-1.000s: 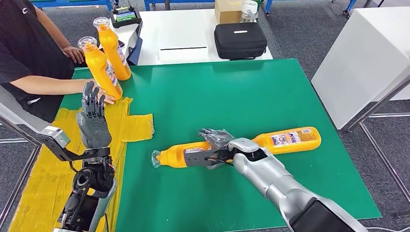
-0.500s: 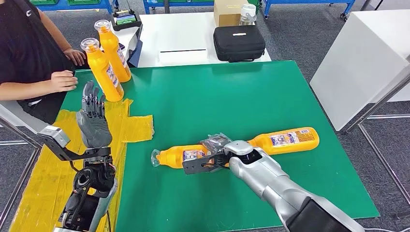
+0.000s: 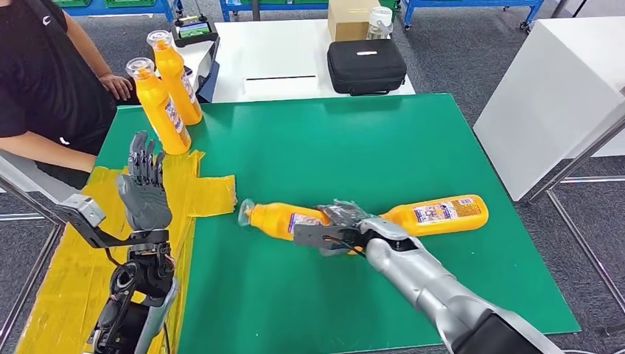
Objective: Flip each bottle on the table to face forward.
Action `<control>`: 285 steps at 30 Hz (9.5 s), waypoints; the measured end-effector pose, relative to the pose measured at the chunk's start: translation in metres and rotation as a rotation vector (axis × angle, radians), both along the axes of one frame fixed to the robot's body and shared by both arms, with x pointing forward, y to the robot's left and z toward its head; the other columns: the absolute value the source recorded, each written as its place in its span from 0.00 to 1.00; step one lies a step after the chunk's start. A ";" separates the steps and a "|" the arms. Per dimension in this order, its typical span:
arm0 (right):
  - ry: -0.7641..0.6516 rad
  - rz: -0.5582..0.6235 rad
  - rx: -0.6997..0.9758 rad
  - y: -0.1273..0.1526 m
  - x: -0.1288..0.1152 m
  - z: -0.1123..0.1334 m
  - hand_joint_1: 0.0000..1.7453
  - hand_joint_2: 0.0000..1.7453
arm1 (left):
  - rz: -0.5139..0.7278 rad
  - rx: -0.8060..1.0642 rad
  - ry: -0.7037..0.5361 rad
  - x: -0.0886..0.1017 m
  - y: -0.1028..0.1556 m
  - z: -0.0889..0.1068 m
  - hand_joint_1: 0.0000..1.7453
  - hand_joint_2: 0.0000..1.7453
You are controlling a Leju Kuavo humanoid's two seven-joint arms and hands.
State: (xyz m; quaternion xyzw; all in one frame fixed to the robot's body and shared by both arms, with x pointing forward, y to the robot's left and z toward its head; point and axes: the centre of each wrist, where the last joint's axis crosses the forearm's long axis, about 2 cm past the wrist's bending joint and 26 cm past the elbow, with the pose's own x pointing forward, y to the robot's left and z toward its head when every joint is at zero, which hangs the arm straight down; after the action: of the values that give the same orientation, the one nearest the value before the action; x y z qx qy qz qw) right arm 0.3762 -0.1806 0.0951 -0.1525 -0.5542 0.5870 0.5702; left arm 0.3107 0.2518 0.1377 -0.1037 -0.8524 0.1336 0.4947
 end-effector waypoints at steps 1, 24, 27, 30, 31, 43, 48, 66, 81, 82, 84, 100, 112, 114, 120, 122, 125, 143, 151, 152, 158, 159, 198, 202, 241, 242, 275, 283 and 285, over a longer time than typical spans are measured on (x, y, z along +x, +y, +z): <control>-0.004 -0.025 0.049 -0.005 0.000 0.002 1.00 1.00 | 0.001 -0.005 0.011 -0.003 0.002 -0.003 0.00 1.00; -0.195 -0.084 0.515 -0.038 -0.011 0.049 1.00 1.00 | -0.079 -0.113 0.120 -0.018 0.009 -0.018 0.00 1.00; -0.195 -0.068 0.521 -0.024 -0.008 0.055 1.00 1.00 | -0.120 -0.128 0.124 -0.018 0.003 -0.015 0.00 1.00; -0.196 -0.045 0.508 0.000 -0.003 0.062 1.00 1.00 | -0.180 -0.165 0.123 -0.017 -0.006 -0.011 0.00 1.00; -0.198 -0.036 0.501 0.010 -0.002 0.065 1.00 1.00 | -0.202 -0.182 0.123 -0.017 -0.009 -0.010 0.00 1.00; -0.147 0.087 0.460 0.097 -0.012 0.072 1.00 1.00 | -0.403 -0.355 0.122 -0.015 -0.026 -0.002 0.00 1.00; -0.126 0.123 0.436 0.113 -0.018 0.071 1.00 1.00 | -0.461 -0.408 0.126 -0.014 -0.030 -0.002 0.00 1.00; -0.155 0.133 0.313 0.136 -0.017 0.079 1.00 1.00 | -0.442 -0.386 0.161 -0.007 -0.041 -0.001 0.00 1.00; -0.180 0.148 0.234 0.151 -0.021 0.085 1.00 1.00 | -0.357 -0.319 0.192 -0.006 -0.046 0.001 0.00 1.00; -0.180 0.146 0.231 0.151 -0.021 0.084 1.00 1.00 | -0.354 -0.311 0.198 -0.006 -0.046 0.002 0.00 1.00; -0.176 0.144 0.227 0.152 -0.022 0.085 1.00 1.00 | -0.357 -0.309 0.213 -0.006 -0.046 0.003 0.00 1.00; -0.169 0.155 0.240 0.158 -0.024 0.089 1.00 1.00 | -0.483 -0.423 0.260 -0.009 -0.060 0.004 1.00 1.00; -0.167 0.154 0.249 0.157 -0.024 0.088 1.00 1.00 | -0.500 -0.450 0.264 -0.010 -0.065 0.001 1.00 1.00; -0.167 0.155 0.249 0.157 -0.024 0.087 1.00 1.00 | -0.500 -0.453 0.265 -0.010 -0.065 0.001 1.00 1.00; -0.170 0.157 0.252 0.157 -0.025 0.087 1.00 1.00 | -0.496 -0.456 0.261 -0.010 -0.065 0.001 1.00 1.00; -0.170 0.157 0.252 0.157 -0.025 0.087 1.00 1.00 | -0.496 -0.456 0.261 -0.010 -0.065 0.001 1.00 1.00; -0.172 0.159 0.251 0.157 -0.025 0.086 0.50 1.00 | -0.488 -0.451 0.253 -0.011 -0.067 0.000 1.00 1.00; -0.209 0.023 0.385 0.131 -0.027 0.068 0.00 0.00 | -0.173 -0.162 0.096 -0.010 -0.056 0.020 1.00 1.00; -0.332 -0.102 0.693 0.037 -0.032 0.073 0.00 0.00 | 0.371 0.296 0.060 -0.021 0.011 -0.001 1.00 1.00; -0.354 -0.115 0.717 0.024 -0.034 0.073 0.00 0.00 | 0.462 0.411 0.048 -0.023 0.017 -0.004 1.00 1.00; -0.449 -0.172 0.762 -0.031 -0.049 0.073 0.00 0.00 | 0.709 0.996 0.021 -0.027 0.038 -0.025 1.00 1.00; -0.457 -0.176 0.762 -0.036 -0.051 0.074 0.00 0.00 | 0.713 1.058 0.033 -0.027 0.039 -0.029 1.00 1.00; -0.492 -0.202 0.744 -0.071 -0.054 0.082 0.00 0.75 | 0.091 1.233 0.365 -0.016 0.006 -0.094 0.00 0.00; -0.480 -0.204 0.682 -0.078 -0.056 0.080 0.00 1.00 | 0.053 0.932 0.355 -0.018 0.013 -0.085 0.00 0.00; -0.345 -0.421 -0.186 -0.339 -0.115 0.092 0.00 1.00 | 0.234 0.143 0.094 -0.055 0.038 -0.026 0.00 0.00; -0.341 -0.418 -0.187 -0.339 -0.113 0.091 0.00 1.00 | 0.232 0.143 0.094 -0.054 0.037 -0.026 0.00 0.00; -0.151 -0.170 -0.275 -0.268 -0.002 0.064 0.00 1.00 | 0.213 0.082 0.095 -0.038 0.030 -0.020 0.00 0.00; -0.124 -0.155 -0.290 -0.264 0.000 0.058 0.00 1.00 | 0.210 0.076 0.097 -0.038 0.029 -0.021 0.00 0.00; -0.107 -0.154 -0.295 -0.265 0.000 0.057 0.00 1.00 | 0.211 0.066 0.098 -0.038 0.029 -0.022 0.00 0.00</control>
State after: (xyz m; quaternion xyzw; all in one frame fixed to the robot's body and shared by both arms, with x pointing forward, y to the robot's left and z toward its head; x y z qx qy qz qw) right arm 0.3764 -0.4461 0.1519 -0.3075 -0.4781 0.6078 0.5545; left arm 0.2722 0.2813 0.1160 0.0094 -0.8373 0.1615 0.5223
